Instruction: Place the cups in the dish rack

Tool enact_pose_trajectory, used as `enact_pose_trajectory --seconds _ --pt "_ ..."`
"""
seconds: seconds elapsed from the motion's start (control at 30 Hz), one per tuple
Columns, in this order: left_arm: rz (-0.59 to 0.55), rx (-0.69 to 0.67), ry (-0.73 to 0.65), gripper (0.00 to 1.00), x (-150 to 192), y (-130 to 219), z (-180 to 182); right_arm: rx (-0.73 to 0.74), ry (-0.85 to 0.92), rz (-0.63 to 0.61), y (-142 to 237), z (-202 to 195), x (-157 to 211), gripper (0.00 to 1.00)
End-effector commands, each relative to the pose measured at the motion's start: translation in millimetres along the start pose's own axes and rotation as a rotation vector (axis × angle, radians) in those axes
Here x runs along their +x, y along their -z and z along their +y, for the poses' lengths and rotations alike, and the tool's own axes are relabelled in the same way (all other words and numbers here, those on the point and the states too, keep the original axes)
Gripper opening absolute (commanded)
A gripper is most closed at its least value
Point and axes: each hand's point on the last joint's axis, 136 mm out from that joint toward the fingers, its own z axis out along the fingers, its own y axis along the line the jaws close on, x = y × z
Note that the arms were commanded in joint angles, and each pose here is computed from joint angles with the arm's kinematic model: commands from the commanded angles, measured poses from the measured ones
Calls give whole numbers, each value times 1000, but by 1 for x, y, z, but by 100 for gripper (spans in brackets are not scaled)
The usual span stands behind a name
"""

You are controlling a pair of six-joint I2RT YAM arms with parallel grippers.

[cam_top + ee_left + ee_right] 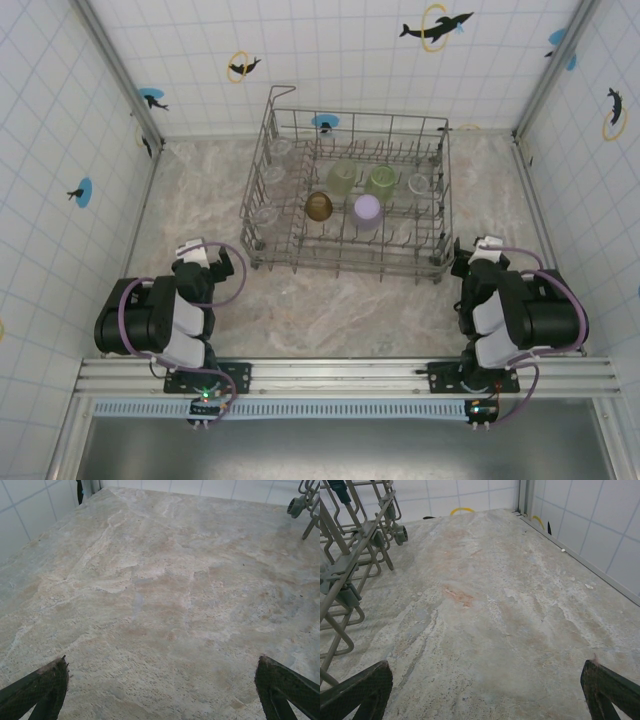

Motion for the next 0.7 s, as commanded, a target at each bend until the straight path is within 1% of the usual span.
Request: enact_pose_trajectory --seconds 0.0,0.67 --pt "-11 13 -8 98 -1 1 -1 -34 17 44 6 4 14 100" --pt "-10 13 -8 98 -1 2 -1 -30 29 42 6 5 14 100"
